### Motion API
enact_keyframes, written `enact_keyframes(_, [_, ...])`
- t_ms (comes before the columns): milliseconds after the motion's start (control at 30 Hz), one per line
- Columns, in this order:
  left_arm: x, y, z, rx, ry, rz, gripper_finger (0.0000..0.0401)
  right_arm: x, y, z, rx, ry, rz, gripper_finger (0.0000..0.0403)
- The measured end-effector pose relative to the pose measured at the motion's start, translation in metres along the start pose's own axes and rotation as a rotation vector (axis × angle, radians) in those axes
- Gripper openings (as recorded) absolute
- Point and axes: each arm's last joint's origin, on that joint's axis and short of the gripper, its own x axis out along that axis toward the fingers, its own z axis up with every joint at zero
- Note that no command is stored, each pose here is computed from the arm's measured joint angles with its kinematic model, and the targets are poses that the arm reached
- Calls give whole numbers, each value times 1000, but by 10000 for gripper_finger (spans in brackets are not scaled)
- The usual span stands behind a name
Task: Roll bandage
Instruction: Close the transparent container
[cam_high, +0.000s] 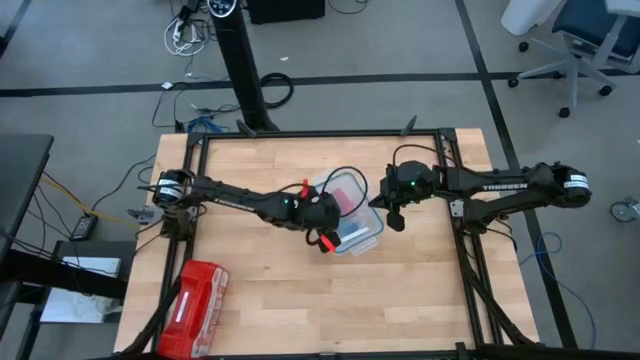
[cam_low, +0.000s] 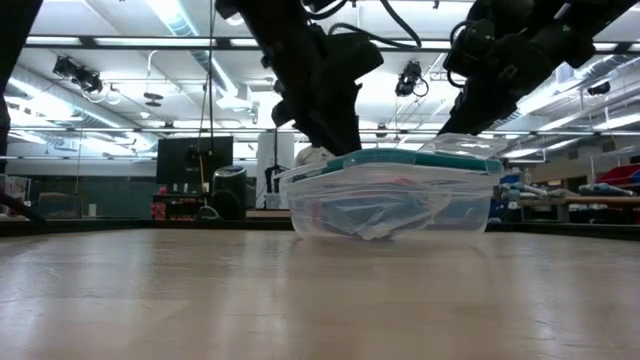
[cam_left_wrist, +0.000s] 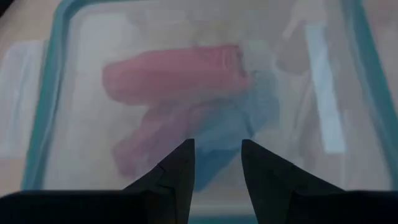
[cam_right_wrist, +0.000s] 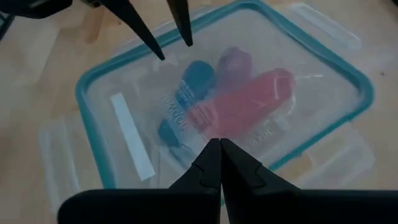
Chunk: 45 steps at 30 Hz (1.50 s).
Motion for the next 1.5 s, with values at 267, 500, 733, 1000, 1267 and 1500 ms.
enact_keyframes(267, [6, 14, 4, -32, 36, -38, 135, 7, 0, 4, -52, -37, 26, 6])
enact_keyframes(500, [6, 15, 0, -22, 91, -43, 135, 18, -1, 6, -78, -53, 54, 2])
enact_keyframes(733, [5, 14, -4, -31, 120, -42, 135, 34, -2, -1, -69, 8, 85, 3])
enact_keyframes(1000, [9, 3, -8, -15, 130, -71, 135, 43, -2, -6, -62, 50, 97, 4])
enact_keyframes(1267, [8, 2, -12, -2, 154, -63, 135, 44, 1, -10, -52, 91, 143, 3])
enact_keyframes(1500, [7, 0, -16, 13, 173, -37, 135, 47, 7, -13, -55, 119, 159, 3])
